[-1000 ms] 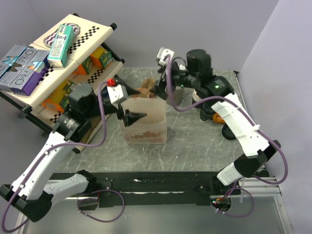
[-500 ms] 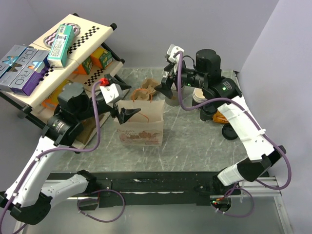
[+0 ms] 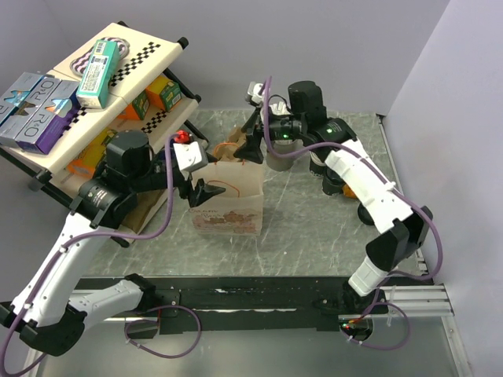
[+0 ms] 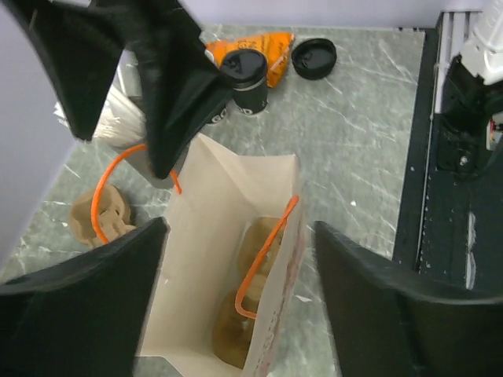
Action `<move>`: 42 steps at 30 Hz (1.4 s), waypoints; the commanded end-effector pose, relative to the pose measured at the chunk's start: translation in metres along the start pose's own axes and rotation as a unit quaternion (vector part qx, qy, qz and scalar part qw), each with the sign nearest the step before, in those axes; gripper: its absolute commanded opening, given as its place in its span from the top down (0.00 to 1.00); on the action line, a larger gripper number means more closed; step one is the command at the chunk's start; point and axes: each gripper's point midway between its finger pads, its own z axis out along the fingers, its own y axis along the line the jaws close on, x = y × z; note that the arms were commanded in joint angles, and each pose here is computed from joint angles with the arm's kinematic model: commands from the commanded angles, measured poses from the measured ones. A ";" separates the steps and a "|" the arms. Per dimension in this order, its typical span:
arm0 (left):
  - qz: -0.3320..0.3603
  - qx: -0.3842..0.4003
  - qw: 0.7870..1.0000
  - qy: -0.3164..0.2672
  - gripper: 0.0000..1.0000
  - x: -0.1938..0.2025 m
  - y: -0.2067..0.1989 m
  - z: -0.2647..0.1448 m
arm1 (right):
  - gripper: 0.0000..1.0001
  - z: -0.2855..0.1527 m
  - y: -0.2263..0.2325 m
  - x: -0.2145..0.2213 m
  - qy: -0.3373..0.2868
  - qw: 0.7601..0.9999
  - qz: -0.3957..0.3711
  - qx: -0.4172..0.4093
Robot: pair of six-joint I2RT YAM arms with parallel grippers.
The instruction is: Pack the takeout coffee
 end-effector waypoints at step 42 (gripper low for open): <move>0.186 -0.095 0.957 -0.201 0.99 -0.221 0.056 -0.046 | 1.00 -0.107 0.004 -0.250 -0.274 0.931 -0.196 0.142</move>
